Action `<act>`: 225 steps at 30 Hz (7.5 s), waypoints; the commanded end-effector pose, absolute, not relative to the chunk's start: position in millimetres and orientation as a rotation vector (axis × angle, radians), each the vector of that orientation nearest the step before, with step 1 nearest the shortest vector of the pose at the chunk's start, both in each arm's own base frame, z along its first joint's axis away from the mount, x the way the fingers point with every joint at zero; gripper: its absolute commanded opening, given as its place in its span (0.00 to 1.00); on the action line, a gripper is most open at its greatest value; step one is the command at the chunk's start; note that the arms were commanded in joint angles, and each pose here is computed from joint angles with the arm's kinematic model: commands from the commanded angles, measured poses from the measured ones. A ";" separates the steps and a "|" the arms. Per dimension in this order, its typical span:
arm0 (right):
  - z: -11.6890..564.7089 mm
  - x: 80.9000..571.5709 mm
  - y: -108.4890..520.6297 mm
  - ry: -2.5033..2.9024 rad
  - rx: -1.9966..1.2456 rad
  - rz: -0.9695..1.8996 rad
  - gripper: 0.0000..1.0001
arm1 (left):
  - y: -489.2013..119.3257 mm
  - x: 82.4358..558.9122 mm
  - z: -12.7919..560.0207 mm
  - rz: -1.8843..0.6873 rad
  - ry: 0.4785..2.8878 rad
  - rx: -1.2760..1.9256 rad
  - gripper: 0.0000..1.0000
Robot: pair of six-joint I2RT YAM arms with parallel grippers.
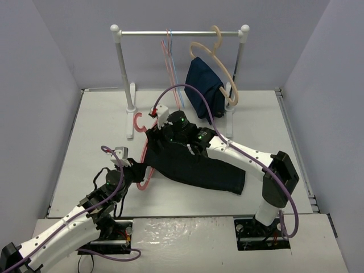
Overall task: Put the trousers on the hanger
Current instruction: Place the trousers on the hanger, then place the hanger at the clothesline.
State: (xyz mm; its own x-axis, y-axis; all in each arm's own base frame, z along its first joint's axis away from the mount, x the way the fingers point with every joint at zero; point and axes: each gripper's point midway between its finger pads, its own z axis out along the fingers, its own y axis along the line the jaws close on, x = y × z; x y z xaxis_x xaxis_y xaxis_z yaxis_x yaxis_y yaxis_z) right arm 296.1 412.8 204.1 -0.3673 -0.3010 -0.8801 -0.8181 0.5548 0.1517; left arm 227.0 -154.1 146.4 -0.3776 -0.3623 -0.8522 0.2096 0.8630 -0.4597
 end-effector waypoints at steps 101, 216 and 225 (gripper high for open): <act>241.9 344.4 434.5 1.542 -1.118 1.050 0.00 | -167.6 330.4 146.3 -1.192 2.122 -0.373 0.81; 476.5 296.9 361.7 1.225 -0.917 0.871 0.00 | -112.6 250.1 392.6 -0.558 1.889 0.147 0.88; 453.3 316.9 387.6 1.315 -0.869 0.781 0.00 | -157.6 236.1 396.6 -0.629 1.878 0.329 0.87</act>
State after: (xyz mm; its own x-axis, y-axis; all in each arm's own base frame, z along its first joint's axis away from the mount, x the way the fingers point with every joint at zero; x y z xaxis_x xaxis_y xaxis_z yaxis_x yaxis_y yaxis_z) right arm 302.0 389.5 371.9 -0.0887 -0.1582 -0.9834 -0.9200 0.3914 0.0200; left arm 228.4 -139.3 401.8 -0.3768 -0.1322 -0.9168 0.4618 0.8312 -0.3096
